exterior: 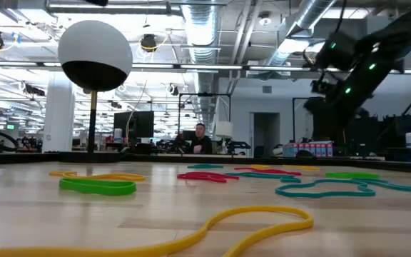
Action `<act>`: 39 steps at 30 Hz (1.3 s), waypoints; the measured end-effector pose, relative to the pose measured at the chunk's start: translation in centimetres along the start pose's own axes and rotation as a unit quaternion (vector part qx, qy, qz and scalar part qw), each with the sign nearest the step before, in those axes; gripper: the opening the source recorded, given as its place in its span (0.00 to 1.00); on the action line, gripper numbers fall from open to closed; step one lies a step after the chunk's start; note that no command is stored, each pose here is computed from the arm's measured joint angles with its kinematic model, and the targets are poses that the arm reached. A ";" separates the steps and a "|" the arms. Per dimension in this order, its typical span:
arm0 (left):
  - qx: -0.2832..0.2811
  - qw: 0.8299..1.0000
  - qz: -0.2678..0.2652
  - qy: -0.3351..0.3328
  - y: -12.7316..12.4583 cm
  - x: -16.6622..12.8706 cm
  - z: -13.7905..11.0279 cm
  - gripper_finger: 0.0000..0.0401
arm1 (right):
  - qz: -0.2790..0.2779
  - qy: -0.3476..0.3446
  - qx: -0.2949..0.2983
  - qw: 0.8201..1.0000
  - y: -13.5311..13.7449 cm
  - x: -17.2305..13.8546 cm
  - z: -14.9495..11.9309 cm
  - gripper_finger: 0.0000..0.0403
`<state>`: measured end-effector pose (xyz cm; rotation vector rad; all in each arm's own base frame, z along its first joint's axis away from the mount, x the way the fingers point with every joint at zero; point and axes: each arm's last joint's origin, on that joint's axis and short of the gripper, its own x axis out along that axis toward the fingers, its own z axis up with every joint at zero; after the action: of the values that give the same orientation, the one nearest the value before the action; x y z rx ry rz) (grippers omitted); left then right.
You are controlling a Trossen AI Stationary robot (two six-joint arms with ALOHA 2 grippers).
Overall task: Pick and place items into bin
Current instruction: Put the yellow rubber band into the bin
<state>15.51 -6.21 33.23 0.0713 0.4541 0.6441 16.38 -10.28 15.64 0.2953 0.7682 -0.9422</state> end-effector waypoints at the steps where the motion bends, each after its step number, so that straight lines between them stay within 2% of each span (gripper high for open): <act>1: 0.004 1.000 0.004 0.001 -0.3 0.4 -0.3 0.08 | 0.001 0.006 0.005 1.000 -0.1 0.7 0.0 0.31; 4: 0.013 1.000 0.023 0.009 -0.9 1.7 -1.2 0.08 | 0.013 0.016 0.017 1.000 -0.1 2.2 0.0 0.31; 9: -0.022 0.998 0.051 0.023 -1.4 3.0 -1.6 0.08 | 0.024 0.038 0.017 0.999 0.3 4.2 -0.6 0.31; 15: 0.001 0.998 0.062 0.030 -2.0 3.8 -1.7 0.08 | -0.003 0.043 0.015 0.999 0.5 6.1 -1.2 0.31; 30: 0.004 0.998 0.052 0.037 -2.2 3.9 -1.7 0.08 | 0.002 0.042 0.043 0.998 0.5 6.7 -1.3 0.31; 35: 0.003 0.998 0.052 0.037 -2.2 3.9 -1.7 0.08 | -0.005 0.044 0.059 0.997 0.8 7.3 -1.6 0.26; 39: 0.002 0.998 0.052 0.037 -2.2 3.9 -1.7 0.08 | -0.003 0.042 0.051 0.998 1.3 7.6 -1.8 0.18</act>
<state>18.77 -5.74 29.70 0.0746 0.5256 0.7499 19.29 -13.19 8.91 0.4248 0.8001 -0.9812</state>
